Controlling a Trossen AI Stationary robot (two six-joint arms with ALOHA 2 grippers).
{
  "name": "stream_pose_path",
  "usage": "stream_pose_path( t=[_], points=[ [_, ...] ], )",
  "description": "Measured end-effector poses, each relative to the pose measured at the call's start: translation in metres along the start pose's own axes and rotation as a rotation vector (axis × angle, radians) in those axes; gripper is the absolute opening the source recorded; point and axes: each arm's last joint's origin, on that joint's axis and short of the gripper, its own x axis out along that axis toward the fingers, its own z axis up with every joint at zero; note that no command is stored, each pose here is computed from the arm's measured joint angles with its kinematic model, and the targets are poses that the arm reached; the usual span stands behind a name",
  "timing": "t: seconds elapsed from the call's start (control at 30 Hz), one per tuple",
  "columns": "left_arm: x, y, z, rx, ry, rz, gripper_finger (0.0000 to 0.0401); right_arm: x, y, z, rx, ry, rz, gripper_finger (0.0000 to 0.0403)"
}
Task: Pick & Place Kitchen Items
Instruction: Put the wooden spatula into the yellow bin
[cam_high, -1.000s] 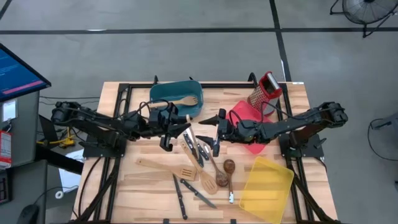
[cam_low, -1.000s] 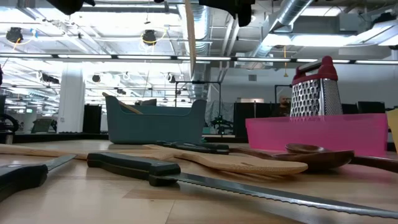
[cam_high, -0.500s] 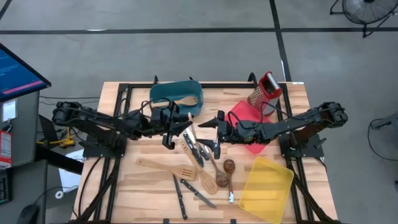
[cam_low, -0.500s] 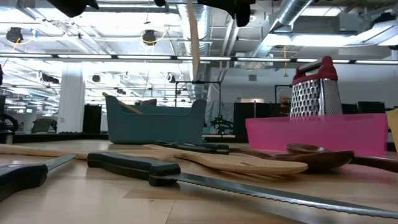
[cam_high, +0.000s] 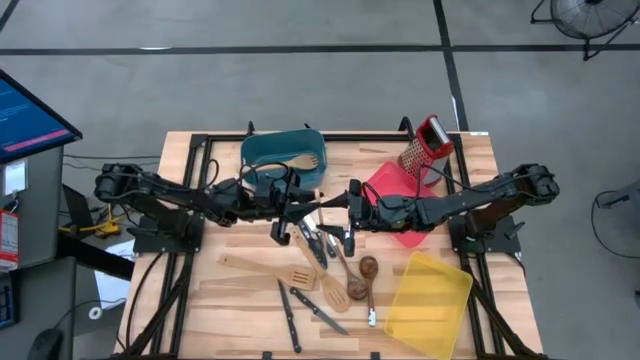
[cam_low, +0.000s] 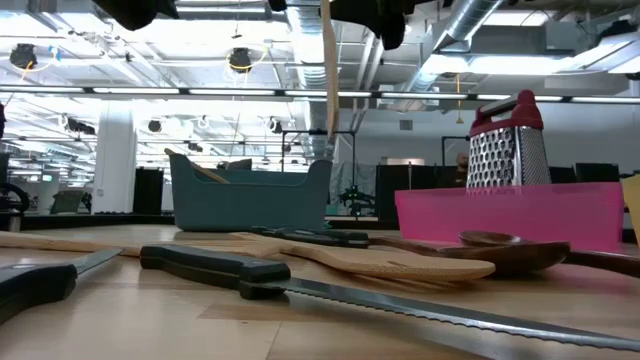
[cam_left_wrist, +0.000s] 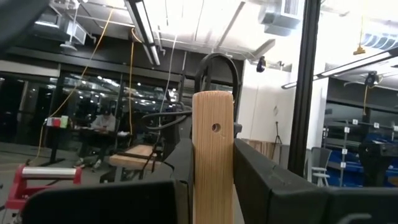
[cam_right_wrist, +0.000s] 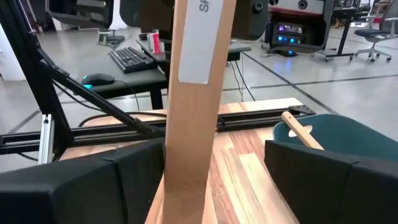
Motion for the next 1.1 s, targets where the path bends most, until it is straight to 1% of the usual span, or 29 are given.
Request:
stream_pose_path(
  t=[0.07,0.17,0.33,0.4,0.67,0.73,0.87,1.0,1.1],
  points=[
    [0.000,0.000,0.000,-0.001,0.002,-0.007,0.0059,0.000,0.000,0.000,-0.005,0.002,0.000,0.0259],
    [0.000,0.000,0.000,-0.001,0.002,-0.009,0.0059,0.000,0.000,0.000,-0.013,0.004,0.003,0.0221],
    [0.000,0.000,0.000,-0.017,0.003,-0.008,0.0059,0.000,0.001,-0.001,-0.016,0.009,0.025,0.0125],
    [0.000,0.000,0.000,-0.016,0.002,-0.009,0.0059,0.000,0.001,-0.001,-0.012,0.009,0.025,0.0094],
    [0.000,0.000,0.000,-0.032,0.006,-0.026,0.0060,0.000,0.000,-0.001,-0.007,0.014,0.021,0.0095],
    [0.000,0.000,0.000,-0.051,0.007,-0.026,0.0066,0.000,0.000,-0.001,-0.008,0.014,0.021,0.0103],
    [0.000,0.000,0.000,-0.111,0.004,-0.009,0.0093,-0.001,0.002,-0.001,-0.021,0.009,-0.004,0.0113],
    [0.000,0.000,-0.002,-0.121,0.021,-0.004,0.0130,-0.006,0.002,0.004,-0.017,-0.007,-0.033,0.0096],
    [0.000,0.000,-0.003,-0.121,0.029,0.000,0.0159,-0.012,0.002,0.010,-0.009,-0.025,-0.041,0.0096]
  ],
)
